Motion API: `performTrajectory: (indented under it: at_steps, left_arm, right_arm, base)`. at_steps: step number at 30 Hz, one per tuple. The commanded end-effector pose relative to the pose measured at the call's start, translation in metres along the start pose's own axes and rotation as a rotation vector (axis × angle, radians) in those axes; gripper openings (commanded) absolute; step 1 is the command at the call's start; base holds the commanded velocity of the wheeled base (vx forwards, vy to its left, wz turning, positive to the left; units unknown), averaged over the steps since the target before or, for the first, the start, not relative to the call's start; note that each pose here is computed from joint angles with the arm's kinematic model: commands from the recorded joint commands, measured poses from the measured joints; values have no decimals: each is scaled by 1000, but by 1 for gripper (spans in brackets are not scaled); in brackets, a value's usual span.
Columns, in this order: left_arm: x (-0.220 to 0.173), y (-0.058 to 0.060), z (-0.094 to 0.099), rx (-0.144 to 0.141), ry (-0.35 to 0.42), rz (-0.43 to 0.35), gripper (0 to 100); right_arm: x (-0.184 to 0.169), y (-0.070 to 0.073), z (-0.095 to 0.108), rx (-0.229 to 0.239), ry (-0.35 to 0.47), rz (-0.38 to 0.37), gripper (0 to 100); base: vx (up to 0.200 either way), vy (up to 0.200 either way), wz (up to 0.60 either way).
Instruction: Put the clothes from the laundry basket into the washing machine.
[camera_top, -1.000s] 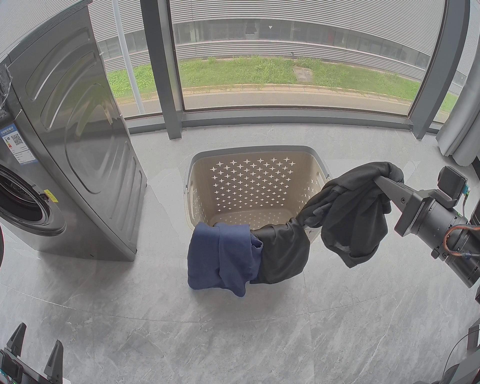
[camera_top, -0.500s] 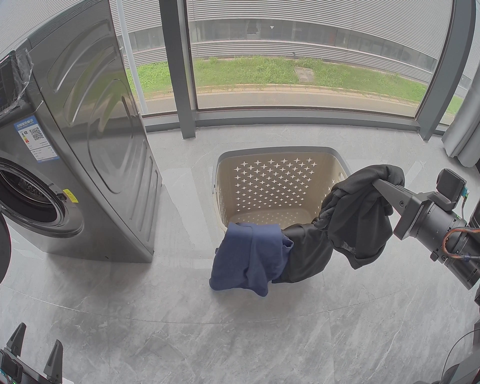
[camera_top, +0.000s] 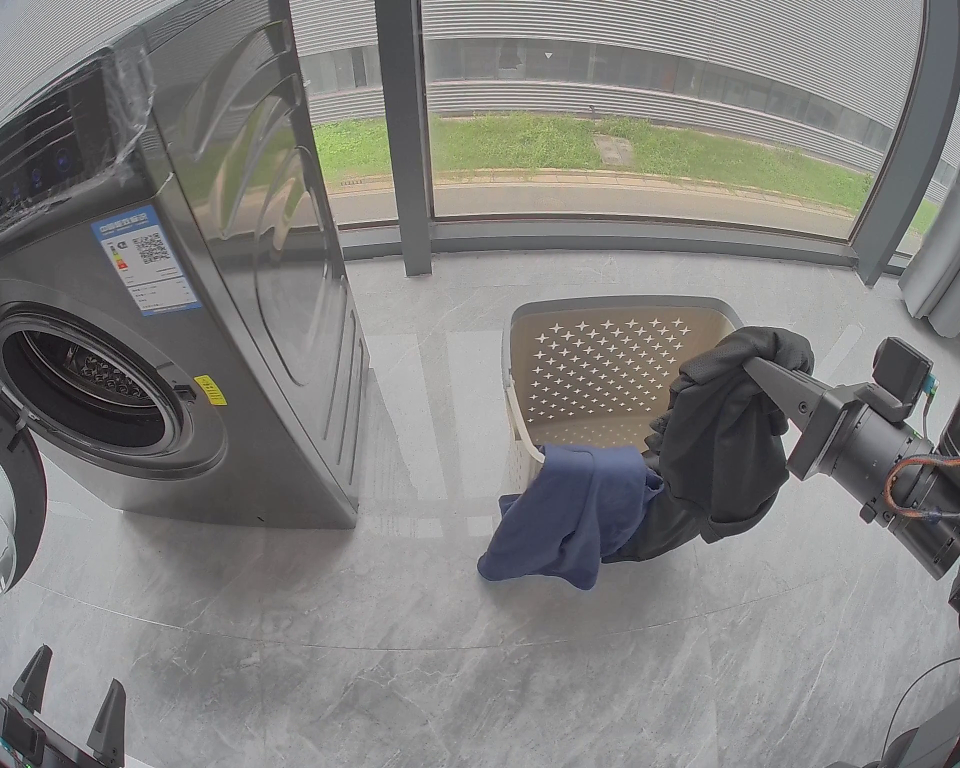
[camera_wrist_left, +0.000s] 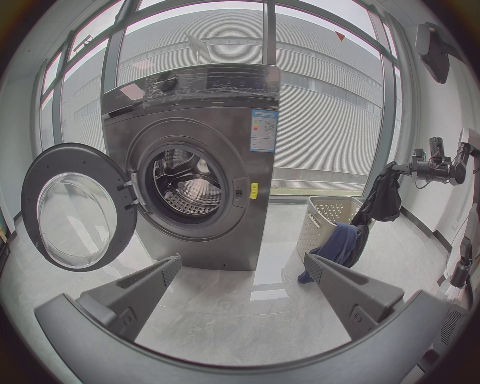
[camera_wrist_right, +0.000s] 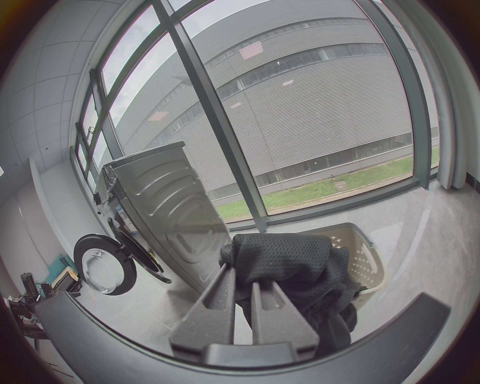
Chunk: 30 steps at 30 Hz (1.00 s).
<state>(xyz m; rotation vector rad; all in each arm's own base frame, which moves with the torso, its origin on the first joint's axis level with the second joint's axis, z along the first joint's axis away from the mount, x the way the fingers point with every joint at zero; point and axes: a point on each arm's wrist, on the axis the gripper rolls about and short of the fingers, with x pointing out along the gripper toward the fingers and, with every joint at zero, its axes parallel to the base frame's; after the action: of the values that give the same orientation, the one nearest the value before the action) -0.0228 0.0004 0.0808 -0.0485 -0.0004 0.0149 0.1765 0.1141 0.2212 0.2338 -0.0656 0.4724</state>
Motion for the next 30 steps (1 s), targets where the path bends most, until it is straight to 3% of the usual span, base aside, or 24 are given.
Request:
performTrajectory:
  at_steps: [1, 30]
  left_arm:
    - [0, 0, -5, -1, 0, 0, 100]
    - [0, 0, -5, -1, 0, 2, 100]
  right_arm:
    - [0, 0, 1, 0, -2, 0, 0]
    - [0, 1, 4, 1, -27, 7, 0]
  base:
    - [0, 200, 0]
    - [0, 200, 0]
